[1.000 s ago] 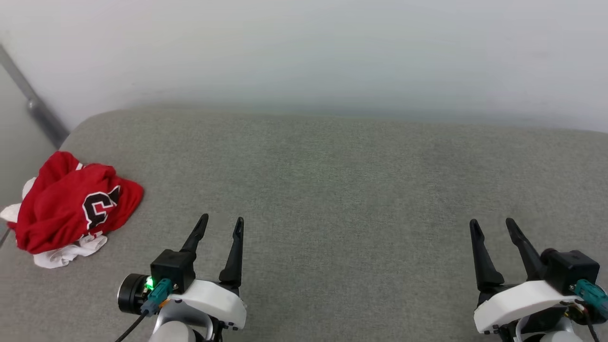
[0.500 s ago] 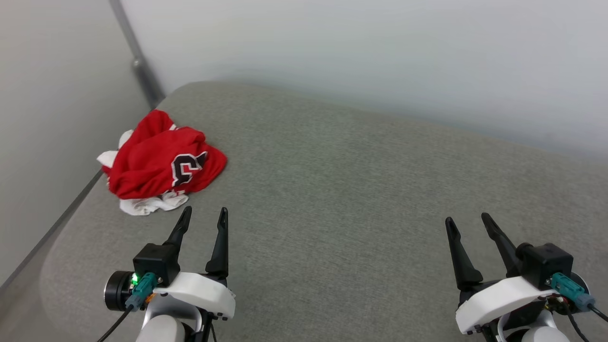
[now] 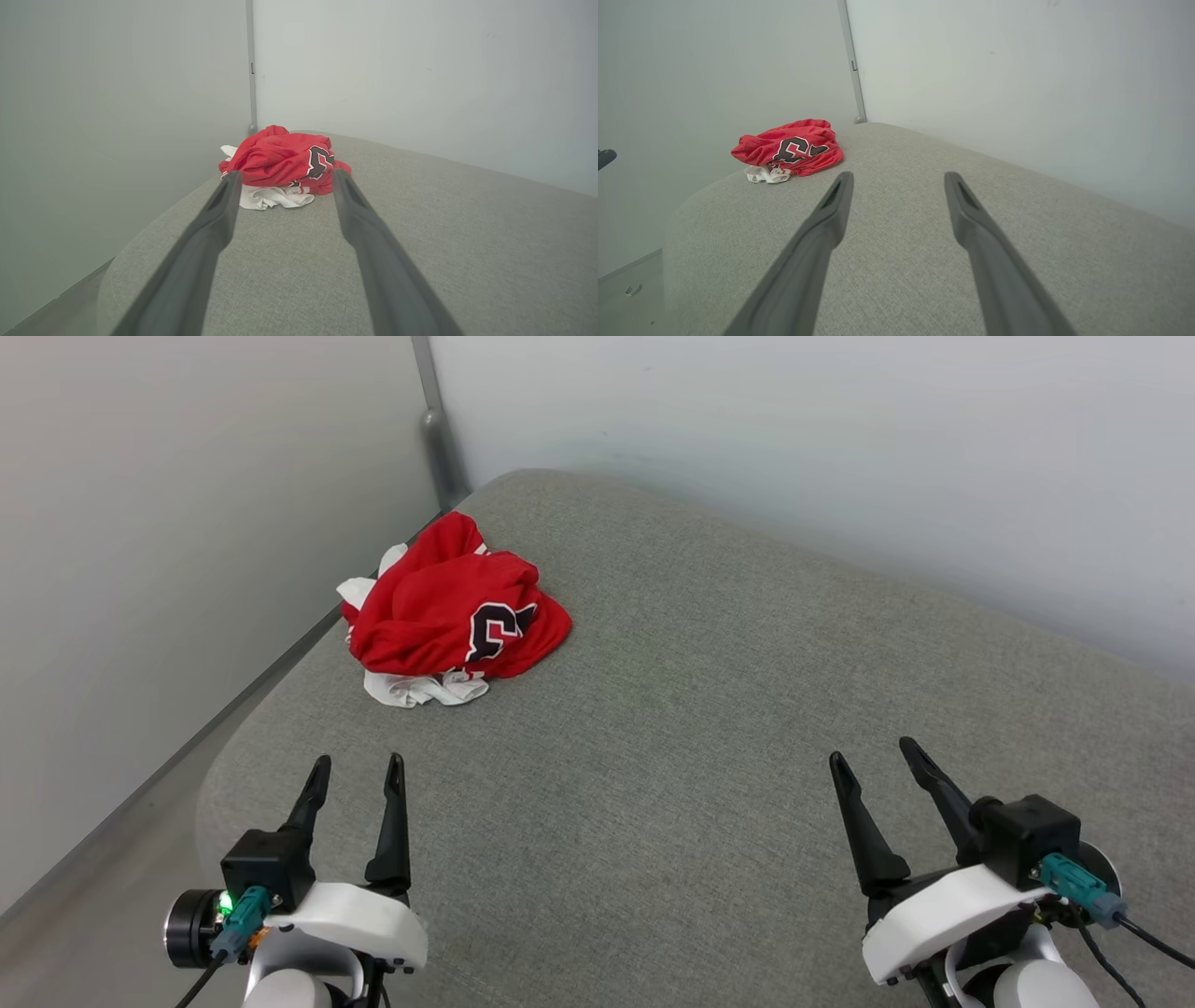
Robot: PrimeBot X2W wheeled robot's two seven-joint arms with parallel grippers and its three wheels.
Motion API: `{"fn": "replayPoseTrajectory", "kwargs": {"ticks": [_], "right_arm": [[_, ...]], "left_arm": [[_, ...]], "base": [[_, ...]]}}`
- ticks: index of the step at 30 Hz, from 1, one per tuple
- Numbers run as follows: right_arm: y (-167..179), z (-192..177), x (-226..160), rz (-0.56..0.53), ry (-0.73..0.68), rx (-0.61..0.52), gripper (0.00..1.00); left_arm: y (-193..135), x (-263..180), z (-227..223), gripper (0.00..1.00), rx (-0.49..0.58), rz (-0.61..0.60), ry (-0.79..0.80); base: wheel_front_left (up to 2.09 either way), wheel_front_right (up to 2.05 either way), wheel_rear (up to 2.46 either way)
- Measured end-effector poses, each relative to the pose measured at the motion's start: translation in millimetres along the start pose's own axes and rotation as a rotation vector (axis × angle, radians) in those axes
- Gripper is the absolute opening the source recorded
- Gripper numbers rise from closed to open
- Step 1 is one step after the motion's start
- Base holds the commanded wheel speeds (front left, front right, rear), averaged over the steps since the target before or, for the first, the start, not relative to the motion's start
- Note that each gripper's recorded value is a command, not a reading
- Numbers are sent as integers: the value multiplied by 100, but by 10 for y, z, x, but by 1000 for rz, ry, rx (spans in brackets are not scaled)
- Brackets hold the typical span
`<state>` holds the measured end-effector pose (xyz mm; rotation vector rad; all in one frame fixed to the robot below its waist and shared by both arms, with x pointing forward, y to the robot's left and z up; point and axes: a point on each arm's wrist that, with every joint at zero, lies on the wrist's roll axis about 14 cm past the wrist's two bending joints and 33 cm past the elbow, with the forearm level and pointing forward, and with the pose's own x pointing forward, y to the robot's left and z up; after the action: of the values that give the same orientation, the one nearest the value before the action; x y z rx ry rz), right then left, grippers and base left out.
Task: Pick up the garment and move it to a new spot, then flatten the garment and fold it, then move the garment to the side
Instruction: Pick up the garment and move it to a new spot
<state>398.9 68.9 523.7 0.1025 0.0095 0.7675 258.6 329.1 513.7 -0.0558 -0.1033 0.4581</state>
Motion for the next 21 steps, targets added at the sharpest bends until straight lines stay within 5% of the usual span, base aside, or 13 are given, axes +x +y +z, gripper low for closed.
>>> {"fn": "replayPoseTrajectory", "kwargs": {"ticks": [12, 21], "right_arm": [[8, -21, 28, 9, 12, -12, 100], [-241, 16, 98, -33, 9, -32, 100]], "left_arm": [[-18, 166, 78, 100, 6, -3, -18], [-258, 1087, 758, 100, 62, -88, -179]], "base": [[0, 0, 0], [0, 0, 0]]}}
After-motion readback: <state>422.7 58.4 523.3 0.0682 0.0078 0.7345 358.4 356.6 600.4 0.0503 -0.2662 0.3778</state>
